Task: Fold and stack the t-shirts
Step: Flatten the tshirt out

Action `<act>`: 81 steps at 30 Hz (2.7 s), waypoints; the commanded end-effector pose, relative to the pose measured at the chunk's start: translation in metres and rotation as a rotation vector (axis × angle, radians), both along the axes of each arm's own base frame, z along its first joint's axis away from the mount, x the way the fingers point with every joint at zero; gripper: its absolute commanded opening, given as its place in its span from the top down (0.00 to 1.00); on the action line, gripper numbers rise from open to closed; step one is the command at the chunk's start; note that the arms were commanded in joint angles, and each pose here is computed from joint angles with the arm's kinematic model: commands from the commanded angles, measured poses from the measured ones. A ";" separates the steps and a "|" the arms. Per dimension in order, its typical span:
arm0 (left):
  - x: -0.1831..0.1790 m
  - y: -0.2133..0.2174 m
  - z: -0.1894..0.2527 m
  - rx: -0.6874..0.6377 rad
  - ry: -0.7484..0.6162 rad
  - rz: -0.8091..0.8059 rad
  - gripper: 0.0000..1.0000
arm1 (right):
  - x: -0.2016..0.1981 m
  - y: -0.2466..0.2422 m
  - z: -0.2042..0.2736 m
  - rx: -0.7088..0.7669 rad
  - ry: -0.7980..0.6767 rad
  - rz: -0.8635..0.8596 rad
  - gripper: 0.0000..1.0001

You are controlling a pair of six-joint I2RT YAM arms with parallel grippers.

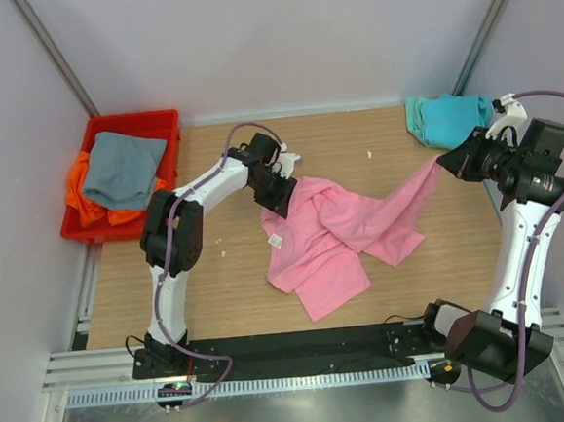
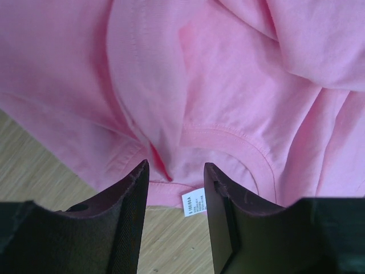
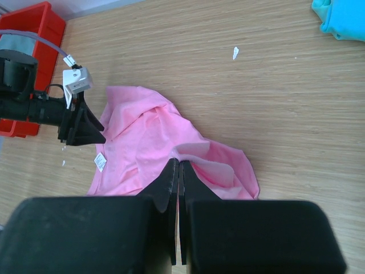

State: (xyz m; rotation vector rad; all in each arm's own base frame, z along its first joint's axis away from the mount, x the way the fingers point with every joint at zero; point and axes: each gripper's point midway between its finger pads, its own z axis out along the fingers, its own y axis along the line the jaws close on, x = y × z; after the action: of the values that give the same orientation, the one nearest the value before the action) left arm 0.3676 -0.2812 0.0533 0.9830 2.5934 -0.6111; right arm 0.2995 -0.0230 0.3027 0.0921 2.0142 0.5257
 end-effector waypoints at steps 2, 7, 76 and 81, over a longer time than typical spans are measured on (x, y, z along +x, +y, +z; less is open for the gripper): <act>-0.001 -0.003 -0.005 0.011 -0.016 -0.029 0.56 | 0.006 -0.003 0.006 -0.018 -0.043 0.005 0.99; -0.002 -0.001 -0.013 0.040 -0.015 -0.027 0.57 | 0.006 -0.003 0.004 -0.022 -0.038 0.003 0.99; -0.043 0.160 0.433 -0.079 -1.198 0.319 1.00 | 0.042 -0.027 0.148 -0.250 -0.497 -0.242 0.99; -0.051 0.166 0.467 -0.101 -1.281 0.328 1.00 | 0.021 -0.017 0.176 -0.364 -0.569 -0.185 0.99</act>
State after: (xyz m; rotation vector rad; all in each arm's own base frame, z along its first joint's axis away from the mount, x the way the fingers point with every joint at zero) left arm 0.3247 -0.1275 0.4762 0.5959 1.5959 -0.0096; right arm 0.3390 -0.0458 0.4399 0.0252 1.5824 0.1330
